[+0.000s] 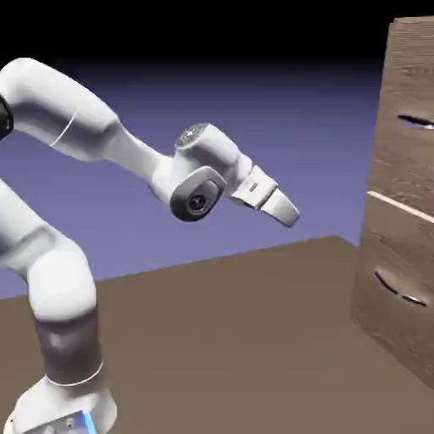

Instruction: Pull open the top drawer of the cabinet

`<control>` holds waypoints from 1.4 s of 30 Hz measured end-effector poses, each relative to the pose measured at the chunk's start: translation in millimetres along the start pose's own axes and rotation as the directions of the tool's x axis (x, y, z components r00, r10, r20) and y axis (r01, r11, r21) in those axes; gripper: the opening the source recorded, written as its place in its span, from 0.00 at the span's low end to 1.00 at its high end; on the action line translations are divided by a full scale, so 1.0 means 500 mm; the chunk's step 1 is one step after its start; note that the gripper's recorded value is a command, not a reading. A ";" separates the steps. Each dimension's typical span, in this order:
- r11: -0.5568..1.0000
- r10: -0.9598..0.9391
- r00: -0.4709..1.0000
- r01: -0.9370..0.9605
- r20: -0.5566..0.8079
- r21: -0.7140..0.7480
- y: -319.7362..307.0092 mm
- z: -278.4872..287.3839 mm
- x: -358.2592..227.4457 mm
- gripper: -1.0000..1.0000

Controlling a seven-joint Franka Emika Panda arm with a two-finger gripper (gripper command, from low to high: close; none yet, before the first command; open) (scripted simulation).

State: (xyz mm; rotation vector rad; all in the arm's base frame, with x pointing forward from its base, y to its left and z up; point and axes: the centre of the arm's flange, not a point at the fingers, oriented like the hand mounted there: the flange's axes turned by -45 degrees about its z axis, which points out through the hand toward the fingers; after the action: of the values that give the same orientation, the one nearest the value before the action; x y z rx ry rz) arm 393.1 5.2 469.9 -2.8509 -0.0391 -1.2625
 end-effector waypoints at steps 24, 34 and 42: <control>0.583 0.796 0.569 -0.628 -0.207 0.515 0.120 -0.072 0.310 0.50; 0.269 0.960 0.259 -0.734 -0.110 0.624 0.185 -0.003 0.371 0.50; 0.041 0.999 0.020 -0.744 -0.039 0.667 0.216 0.073 0.400 0.50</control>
State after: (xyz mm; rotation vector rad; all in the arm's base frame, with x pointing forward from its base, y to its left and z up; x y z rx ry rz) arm 558.2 -98.9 592.2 -1.2427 1.1867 -1.2164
